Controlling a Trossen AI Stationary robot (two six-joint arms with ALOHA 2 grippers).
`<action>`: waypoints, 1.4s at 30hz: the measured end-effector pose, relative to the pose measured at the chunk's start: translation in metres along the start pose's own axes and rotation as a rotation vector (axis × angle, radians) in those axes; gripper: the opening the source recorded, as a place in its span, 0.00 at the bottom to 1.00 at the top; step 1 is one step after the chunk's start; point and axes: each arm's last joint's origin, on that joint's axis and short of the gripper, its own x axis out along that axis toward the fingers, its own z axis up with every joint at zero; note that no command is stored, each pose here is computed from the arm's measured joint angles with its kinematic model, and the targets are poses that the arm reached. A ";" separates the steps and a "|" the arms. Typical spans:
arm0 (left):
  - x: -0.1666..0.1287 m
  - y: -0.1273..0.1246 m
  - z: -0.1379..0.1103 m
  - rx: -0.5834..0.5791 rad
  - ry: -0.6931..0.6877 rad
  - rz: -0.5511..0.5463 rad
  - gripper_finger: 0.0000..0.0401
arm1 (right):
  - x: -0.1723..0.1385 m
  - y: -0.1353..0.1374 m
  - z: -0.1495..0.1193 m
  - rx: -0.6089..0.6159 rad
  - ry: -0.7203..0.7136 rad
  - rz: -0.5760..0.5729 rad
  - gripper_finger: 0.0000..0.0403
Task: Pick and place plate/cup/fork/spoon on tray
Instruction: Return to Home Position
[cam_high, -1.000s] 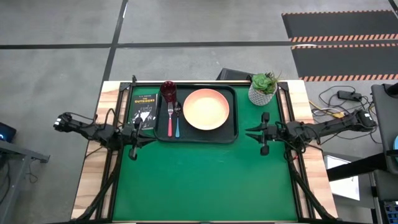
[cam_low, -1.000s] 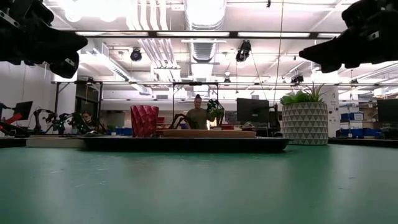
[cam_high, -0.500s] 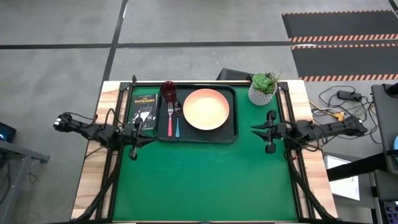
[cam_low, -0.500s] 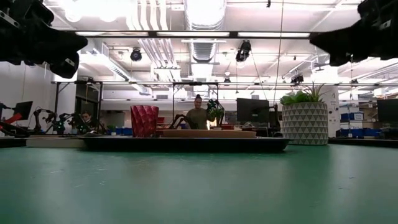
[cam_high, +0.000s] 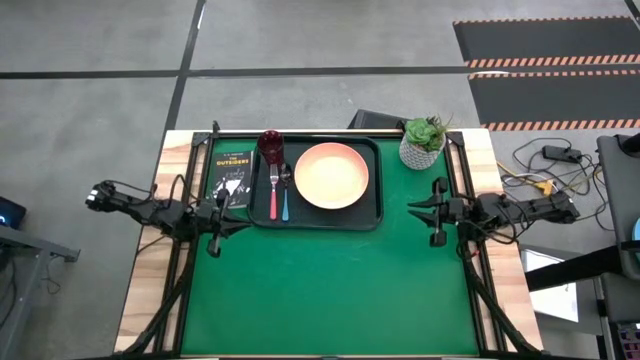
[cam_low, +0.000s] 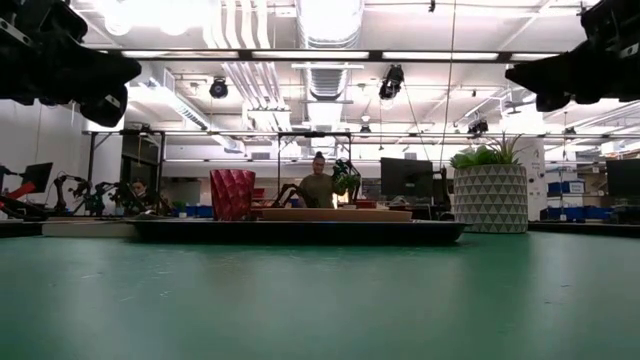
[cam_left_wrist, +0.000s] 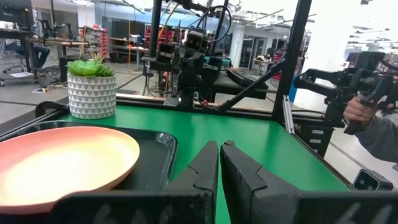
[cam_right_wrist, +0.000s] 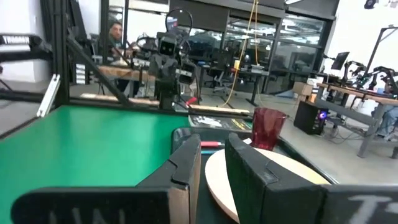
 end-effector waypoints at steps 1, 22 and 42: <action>0.000 0.000 0.000 0.000 0.001 0.000 0.00 | -0.001 0.000 0.000 -0.004 0.000 0.000 0.16; 0.004 -0.001 -0.005 0.010 0.057 -0.002 0.00 | 0.003 0.001 -0.011 0.014 0.083 -0.048 0.16; 0.010 -0.002 -0.009 0.003 0.111 0.006 0.00 | 0.004 0.001 -0.011 0.144 0.078 -0.055 0.16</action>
